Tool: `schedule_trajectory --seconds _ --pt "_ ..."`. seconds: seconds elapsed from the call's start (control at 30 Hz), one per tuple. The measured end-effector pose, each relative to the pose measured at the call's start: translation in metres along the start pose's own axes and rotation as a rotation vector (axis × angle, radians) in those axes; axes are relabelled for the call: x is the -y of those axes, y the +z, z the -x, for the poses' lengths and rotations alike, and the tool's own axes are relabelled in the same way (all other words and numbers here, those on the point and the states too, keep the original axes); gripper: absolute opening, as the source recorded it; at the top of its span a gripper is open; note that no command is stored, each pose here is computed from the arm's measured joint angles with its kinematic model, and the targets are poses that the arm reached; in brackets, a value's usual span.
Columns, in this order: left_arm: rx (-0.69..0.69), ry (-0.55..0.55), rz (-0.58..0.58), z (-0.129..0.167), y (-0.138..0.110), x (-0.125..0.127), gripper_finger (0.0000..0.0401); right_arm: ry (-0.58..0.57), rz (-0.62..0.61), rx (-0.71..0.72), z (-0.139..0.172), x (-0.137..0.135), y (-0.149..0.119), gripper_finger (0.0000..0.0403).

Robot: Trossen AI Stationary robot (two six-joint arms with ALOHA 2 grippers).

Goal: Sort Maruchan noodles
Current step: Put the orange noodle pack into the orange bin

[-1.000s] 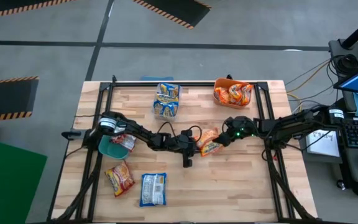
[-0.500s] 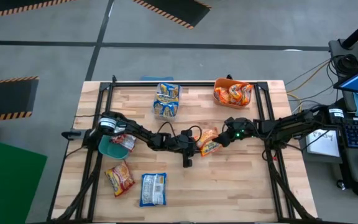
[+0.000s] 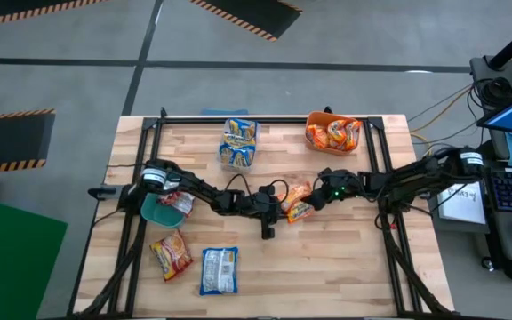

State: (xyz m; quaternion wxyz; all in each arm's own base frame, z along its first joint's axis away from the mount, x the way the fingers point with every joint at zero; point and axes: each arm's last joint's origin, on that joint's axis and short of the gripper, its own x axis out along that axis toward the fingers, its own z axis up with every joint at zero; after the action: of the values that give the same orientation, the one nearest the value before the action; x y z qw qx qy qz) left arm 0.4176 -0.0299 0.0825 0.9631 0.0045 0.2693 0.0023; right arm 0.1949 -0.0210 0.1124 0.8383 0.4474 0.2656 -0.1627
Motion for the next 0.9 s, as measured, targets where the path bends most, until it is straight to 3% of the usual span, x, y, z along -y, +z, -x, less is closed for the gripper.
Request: schedule_trajectory --seconds 0.5,0.9 --pt "0.000 -0.001 -0.005 0.000 0.000 0.000 0.0036 0.069 0.052 -0.039 -0.029 -0.010 0.008 0.0321" --pt "0.002 -0.001 -0.023 0.000 0.000 0.000 0.0036 0.069 0.069 -0.050 -0.029 -0.010 0.007 0.0209"
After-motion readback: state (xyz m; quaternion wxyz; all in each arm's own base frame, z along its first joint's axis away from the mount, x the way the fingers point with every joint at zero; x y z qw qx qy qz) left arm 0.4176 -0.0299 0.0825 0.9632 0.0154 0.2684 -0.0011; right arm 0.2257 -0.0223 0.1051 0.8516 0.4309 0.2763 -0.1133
